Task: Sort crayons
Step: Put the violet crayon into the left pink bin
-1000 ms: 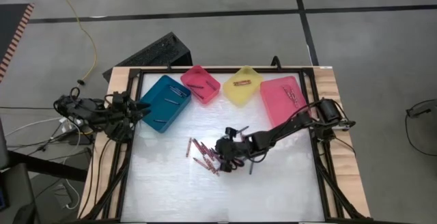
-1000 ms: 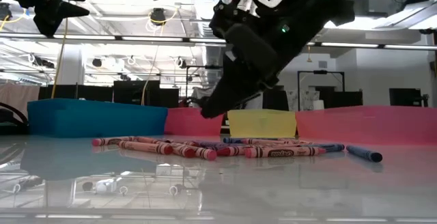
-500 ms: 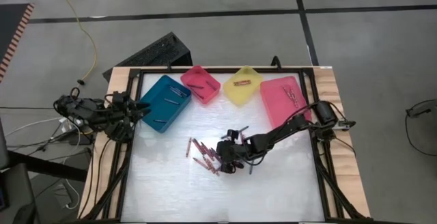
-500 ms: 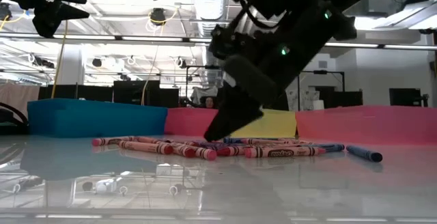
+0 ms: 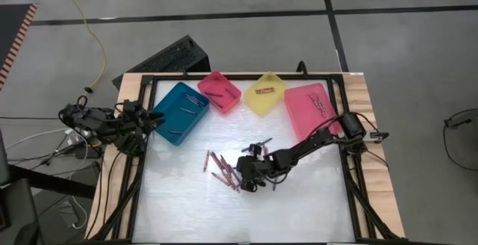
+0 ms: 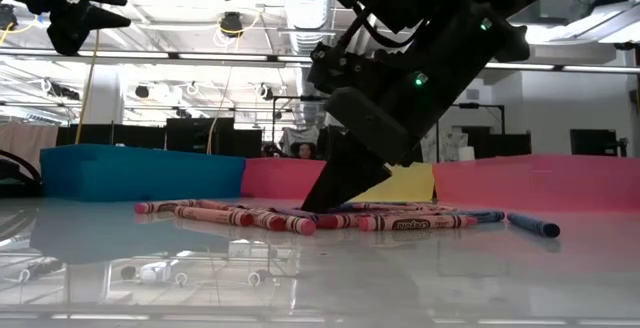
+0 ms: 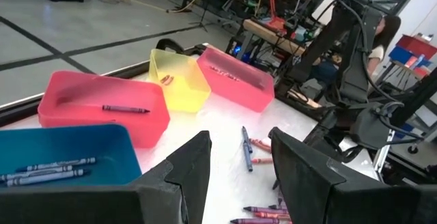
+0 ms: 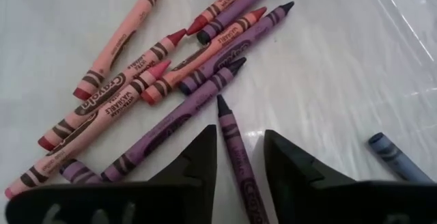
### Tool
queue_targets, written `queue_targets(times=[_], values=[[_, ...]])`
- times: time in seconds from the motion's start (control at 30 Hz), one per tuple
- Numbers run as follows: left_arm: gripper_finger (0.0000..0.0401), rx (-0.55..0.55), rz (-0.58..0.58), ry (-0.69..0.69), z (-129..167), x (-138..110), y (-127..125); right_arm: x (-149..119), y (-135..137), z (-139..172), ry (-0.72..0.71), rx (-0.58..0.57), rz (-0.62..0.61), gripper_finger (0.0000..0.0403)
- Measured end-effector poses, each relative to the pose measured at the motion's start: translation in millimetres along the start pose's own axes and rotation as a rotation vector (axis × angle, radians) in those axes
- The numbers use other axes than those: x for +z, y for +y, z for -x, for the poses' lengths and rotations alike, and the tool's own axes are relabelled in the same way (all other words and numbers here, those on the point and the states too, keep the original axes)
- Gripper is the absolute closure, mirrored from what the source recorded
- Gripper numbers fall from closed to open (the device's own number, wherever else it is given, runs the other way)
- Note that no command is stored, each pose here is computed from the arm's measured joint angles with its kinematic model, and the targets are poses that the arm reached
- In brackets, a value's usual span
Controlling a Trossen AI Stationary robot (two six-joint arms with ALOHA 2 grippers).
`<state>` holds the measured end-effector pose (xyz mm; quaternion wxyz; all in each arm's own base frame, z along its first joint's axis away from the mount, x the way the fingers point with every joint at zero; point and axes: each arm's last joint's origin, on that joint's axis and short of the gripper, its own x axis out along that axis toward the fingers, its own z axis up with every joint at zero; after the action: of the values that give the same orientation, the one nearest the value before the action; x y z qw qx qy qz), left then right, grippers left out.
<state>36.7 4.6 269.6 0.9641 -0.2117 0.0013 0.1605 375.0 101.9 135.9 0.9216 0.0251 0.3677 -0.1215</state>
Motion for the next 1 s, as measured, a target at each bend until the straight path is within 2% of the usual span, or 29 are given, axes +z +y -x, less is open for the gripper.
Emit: queue_targets(times=[0.13,0.5,0.63,0.77,1.0], values=[[0.0256,0.001,-0.002,0.000,0.0,0.0,0.0,-2.3,-3.7,-0.9,0.034,-0.021,-0.008,0.0299],[0.0256,0.028,-0.013,0.010,0.0,-2.1,1.8,-6.5,-9.5,-1.2,0.089,-0.056,0.010,0.0395],[0.0256,0.042,-0.011,0.019,0.1,-3.5,2.8,-3.3,-11.6,0.1,0.075,-0.054,0.010,0.0393],[0.0256,0.047,-0.011,0.015,0.1,-3.4,2.9,4.4,-18.0,4.9,0.052,-0.047,0.062,0.0395],[0.0256,0.062,-0.028,0.019,0.2,-4.4,4.0,37.3,-49.7,24.4,-0.050,-0.082,0.056,0.0398]])
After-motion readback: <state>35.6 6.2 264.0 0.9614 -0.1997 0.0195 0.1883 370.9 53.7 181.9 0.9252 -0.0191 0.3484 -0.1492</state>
